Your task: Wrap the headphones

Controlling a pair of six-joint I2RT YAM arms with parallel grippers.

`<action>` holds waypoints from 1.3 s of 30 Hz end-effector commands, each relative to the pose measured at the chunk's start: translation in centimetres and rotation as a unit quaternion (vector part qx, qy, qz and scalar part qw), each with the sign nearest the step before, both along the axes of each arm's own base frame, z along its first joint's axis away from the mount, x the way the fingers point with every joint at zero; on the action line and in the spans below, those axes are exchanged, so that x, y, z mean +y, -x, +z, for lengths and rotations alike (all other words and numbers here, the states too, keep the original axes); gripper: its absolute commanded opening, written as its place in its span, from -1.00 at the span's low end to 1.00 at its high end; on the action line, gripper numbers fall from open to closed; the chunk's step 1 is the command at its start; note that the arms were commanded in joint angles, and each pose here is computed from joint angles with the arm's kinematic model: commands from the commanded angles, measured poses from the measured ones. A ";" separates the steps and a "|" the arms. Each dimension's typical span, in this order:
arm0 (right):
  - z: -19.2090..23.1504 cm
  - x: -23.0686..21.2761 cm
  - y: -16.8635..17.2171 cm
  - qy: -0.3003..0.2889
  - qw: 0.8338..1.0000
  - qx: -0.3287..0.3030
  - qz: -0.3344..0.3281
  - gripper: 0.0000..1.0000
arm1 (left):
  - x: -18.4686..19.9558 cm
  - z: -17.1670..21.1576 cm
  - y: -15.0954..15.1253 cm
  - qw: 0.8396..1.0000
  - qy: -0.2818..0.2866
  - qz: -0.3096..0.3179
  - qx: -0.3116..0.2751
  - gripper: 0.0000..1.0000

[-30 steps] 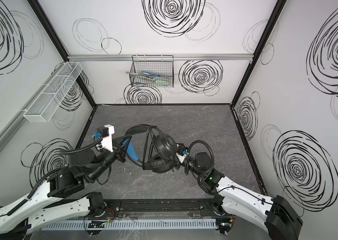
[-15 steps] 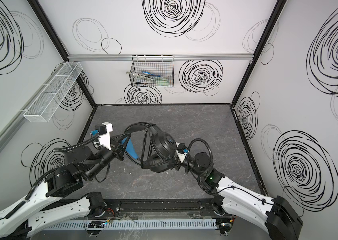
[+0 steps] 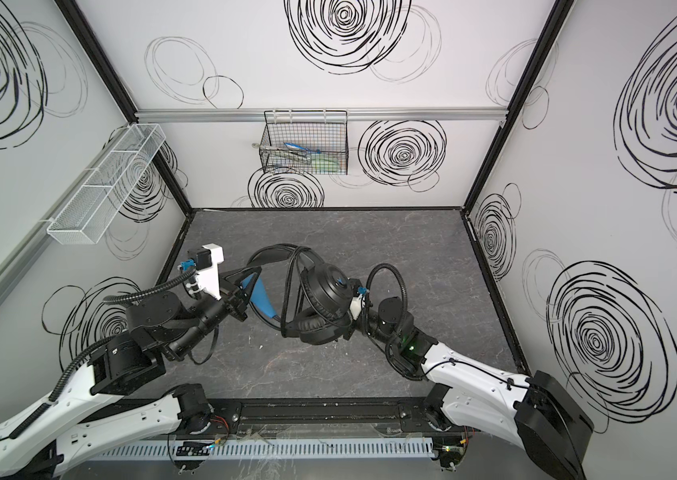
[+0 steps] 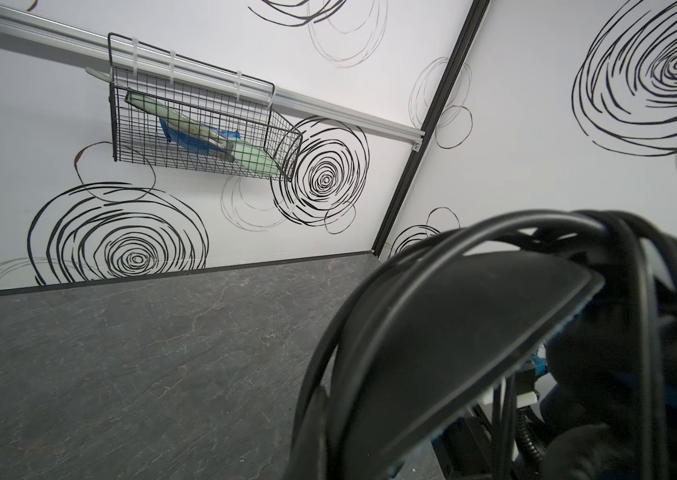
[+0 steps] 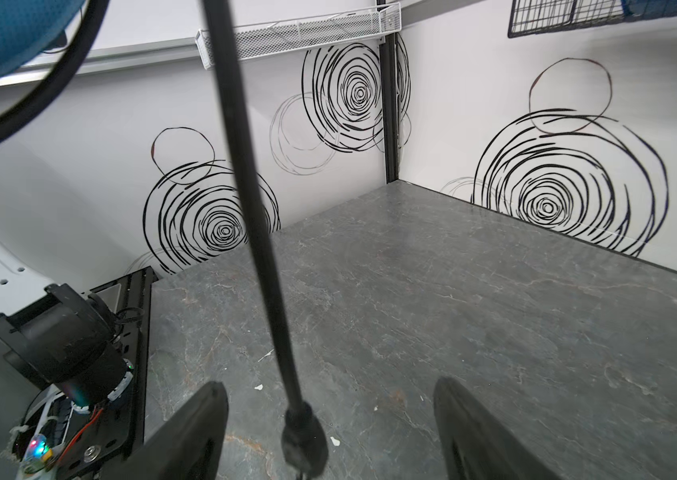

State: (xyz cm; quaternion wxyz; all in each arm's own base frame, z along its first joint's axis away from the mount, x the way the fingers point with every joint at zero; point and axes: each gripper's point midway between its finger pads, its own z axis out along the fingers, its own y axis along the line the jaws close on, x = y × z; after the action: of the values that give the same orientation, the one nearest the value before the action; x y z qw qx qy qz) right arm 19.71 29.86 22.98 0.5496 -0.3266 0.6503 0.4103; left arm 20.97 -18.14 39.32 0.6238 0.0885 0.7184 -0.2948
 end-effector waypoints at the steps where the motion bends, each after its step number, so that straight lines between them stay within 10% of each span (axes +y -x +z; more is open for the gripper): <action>1: -0.6 0.0 0.1 -0.010 1.000 0.027 -0.006 0.64 | 1.0 6.0 0.8 0.994 0.099 -0.004 -0.048 -1.00; 29: -4.0 3.0 -1.0 -0.001 0.999 0.040 0.008 0.40 | 0.7 6.1 0.6 0.994 0.101 -0.008 -0.048 -1.00; 39: -4.7 2.4 -1.2 0.012 0.999 0.040 -0.009 -0.29 | 0.9 6.4 0.5 0.993 0.103 -0.003 -0.052 -1.00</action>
State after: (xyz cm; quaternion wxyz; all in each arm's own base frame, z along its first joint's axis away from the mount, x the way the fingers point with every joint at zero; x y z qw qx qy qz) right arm 20.73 32.13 16.95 0.5064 -0.3190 0.6913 0.4049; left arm 21.13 -18.56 39.46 0.6204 0.0924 0.7193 -0.2986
